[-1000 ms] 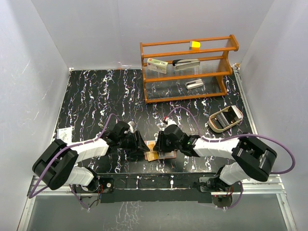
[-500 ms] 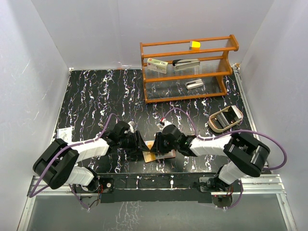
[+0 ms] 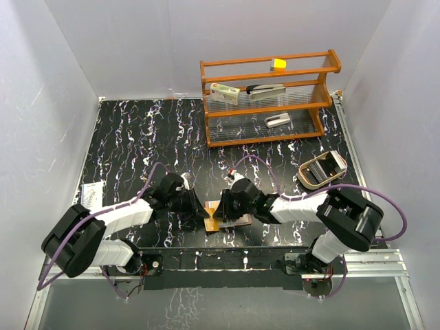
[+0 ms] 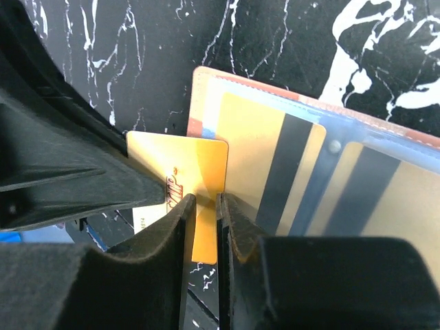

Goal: Put the credit cards into the card holder
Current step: Pick up the credit card from the card holder.

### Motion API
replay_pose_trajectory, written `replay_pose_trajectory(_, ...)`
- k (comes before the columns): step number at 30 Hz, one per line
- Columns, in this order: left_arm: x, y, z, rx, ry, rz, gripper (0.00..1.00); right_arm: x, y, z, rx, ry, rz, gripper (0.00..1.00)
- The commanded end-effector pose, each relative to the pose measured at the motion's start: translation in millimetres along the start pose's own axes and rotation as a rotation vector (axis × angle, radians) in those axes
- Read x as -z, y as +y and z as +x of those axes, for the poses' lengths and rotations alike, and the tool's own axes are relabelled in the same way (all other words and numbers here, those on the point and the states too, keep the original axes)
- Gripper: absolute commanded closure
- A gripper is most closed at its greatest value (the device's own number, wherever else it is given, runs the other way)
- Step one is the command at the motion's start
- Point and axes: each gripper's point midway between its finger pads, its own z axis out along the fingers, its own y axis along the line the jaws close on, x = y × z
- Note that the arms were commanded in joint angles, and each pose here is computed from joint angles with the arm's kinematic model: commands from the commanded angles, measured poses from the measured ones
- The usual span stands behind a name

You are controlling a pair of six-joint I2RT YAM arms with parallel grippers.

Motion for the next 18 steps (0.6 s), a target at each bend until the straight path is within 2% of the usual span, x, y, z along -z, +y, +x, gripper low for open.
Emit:
replay_pose_trajectory(1, 14.4, -24.2, -9.3, -0.030, -0.032, 0.052, 0.91, 4.2, -3.9, -2.1, 0.010, -0.015, 0.030, 0.82)
replay_pose_trajectory(3, 18.0, -24.9, -11.1, -0.038, -0.046, 0.044, 0.99, 10.9, -4.4, -8.4, 0.049, -0.027, 0.060, 0.81)
replay_pose_trajectory(4, 19.9, -25.6, -11.7, -0.041, -0.052, 0.043, 1.00, 15.3, -3.9, -13.8, 0.062, -0.041, 0.078, 0.79)
replay_pose_trajectory(11, 27.7, -57.0, -19.3, -0.099, -0.061, 0.144, 1.00, 48.0, -15.0, -48.1, 0.169, -0.141, 0.254, 0.67)
replay_pose_trajectory(18, 14.3, -71.0, -23.6, -0.118, -0.009, 0.185, 1.00, 59.8, -44.3, -62.3, 0.236, -0.147, 0.444, 0.61)
